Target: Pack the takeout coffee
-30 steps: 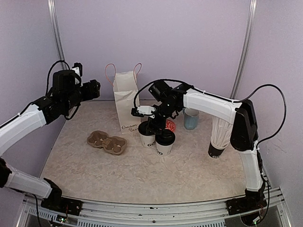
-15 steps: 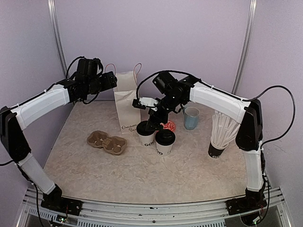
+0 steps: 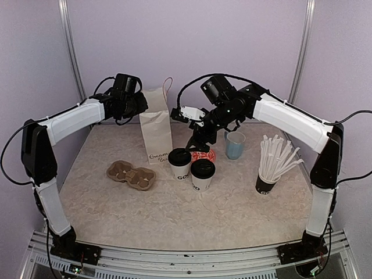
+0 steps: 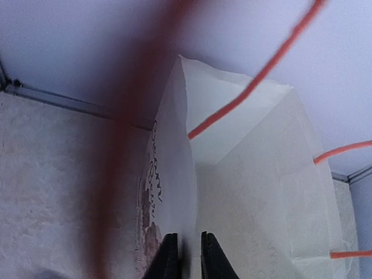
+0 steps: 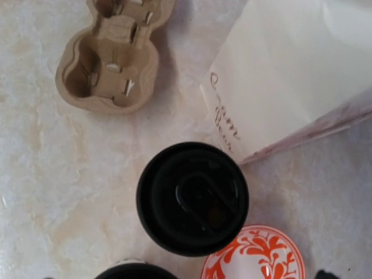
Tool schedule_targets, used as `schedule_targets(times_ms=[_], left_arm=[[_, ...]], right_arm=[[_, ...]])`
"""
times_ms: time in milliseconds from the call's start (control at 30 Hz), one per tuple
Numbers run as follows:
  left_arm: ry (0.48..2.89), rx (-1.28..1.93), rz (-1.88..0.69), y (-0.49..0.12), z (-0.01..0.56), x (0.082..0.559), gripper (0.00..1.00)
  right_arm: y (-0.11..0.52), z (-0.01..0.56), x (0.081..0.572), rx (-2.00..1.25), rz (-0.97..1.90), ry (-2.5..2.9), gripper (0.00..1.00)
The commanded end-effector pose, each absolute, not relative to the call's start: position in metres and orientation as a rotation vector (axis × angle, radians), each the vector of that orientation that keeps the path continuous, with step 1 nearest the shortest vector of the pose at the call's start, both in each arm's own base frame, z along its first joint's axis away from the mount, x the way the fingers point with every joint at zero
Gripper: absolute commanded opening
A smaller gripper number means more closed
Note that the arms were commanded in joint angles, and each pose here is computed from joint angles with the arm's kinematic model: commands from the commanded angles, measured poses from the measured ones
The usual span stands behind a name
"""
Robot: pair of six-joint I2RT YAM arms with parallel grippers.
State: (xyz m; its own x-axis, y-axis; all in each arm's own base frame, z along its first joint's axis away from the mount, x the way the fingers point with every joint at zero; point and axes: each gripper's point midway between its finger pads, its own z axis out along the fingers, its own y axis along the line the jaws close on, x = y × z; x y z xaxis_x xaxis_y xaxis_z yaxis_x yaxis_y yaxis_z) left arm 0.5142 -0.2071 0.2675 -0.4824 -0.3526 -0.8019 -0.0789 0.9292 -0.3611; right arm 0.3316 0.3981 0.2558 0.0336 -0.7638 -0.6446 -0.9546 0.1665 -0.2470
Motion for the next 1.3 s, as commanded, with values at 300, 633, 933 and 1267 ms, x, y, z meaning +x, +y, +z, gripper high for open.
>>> schedule_targets(times_ms=[300,633,933,1267], left_arm=[[1.737,-0.126,-0.461,-0.217,0.397,0.504,0.0],[1.561,0.173,-0.515,-0.201,0.512,0.4,0.0],[1.611,0.663,-0.731,-0.246,0.5,0.272,0.0],[1.71,1.18,-1.009,-0.307,0.411,0.167,0.0]], right_arm=[[0.368,0.292,0.34,-1.561,0.256,1.721,0.96],[0.316,0.367,0.337,-1.447,0.29,1.581,0.98],[0.251,0.423,0.368,-1.211,0.33,1.574,0.98],[0.212,0.454,0.371,-1.077,0.438,1.548,0.99]])
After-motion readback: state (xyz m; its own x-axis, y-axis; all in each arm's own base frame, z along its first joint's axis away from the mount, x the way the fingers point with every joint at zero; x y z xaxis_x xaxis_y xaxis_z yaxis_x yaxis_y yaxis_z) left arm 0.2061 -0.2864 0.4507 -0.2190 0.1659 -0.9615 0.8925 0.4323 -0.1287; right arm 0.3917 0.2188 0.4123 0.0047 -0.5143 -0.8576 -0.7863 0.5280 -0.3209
